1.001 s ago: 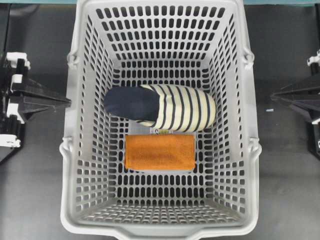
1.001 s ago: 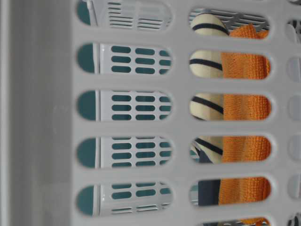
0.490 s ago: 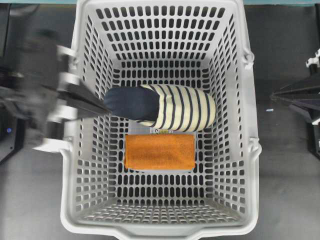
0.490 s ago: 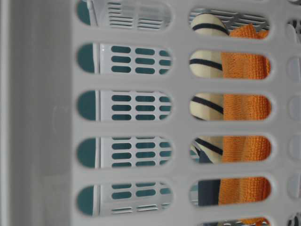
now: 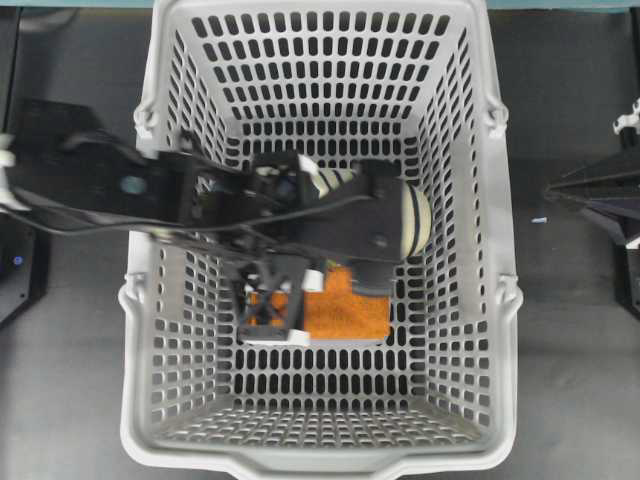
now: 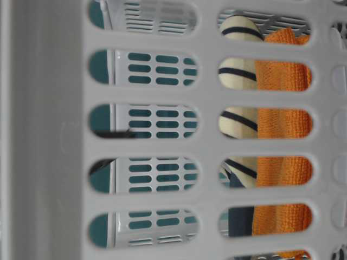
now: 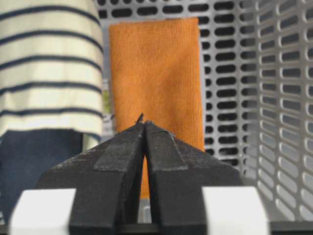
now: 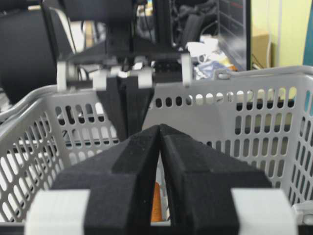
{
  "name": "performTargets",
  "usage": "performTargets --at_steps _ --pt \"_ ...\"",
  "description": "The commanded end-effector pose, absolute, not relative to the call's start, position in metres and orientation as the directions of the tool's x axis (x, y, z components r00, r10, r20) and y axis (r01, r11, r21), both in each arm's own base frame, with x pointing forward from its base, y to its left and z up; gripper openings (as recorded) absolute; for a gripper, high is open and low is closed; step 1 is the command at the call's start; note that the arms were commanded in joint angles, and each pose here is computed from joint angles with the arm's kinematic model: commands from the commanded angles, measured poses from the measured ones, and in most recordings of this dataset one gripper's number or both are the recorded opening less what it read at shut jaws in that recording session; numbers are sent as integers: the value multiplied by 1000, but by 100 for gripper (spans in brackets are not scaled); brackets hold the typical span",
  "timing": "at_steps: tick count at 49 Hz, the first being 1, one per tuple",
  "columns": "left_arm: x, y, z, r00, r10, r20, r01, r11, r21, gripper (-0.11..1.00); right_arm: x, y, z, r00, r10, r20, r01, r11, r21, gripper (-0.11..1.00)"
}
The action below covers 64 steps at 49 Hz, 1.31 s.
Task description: Pick up the orange cloth from the shopping basket with the left arm.
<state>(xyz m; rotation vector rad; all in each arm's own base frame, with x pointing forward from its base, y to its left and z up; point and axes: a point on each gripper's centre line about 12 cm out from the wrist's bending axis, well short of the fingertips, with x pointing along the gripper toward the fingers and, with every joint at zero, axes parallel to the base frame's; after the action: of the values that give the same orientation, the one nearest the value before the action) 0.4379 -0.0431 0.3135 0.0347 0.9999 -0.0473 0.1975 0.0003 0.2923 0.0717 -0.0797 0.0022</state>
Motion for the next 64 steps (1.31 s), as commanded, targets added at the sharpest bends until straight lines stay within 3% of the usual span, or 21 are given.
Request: performTargets --at_steps 1,11,17,46,64 --pt "446 -45 316 537 -22 -843 56 998 9 10 198 0 296 996 -2 90 -5 997 77 0" --pt "450 -48 293 491 -20 -871 28 1000 -8 69 197 0 296 996 -1 93 -7 997 77 0" --pt "448 -49 275 466 -19 -885 11 1000 -15 90 197 0 294 996 -1 87 -6 997 79 0" --pt "443 -54 199 450 -28 -893 -3 999 -33 90 196 0 288 998 0 69 -5 997 77 0" --pt "439 -53 191 444 -28 -895 0 1000 -31 87 196 0 285 998 -5 61 0 997 79 0"
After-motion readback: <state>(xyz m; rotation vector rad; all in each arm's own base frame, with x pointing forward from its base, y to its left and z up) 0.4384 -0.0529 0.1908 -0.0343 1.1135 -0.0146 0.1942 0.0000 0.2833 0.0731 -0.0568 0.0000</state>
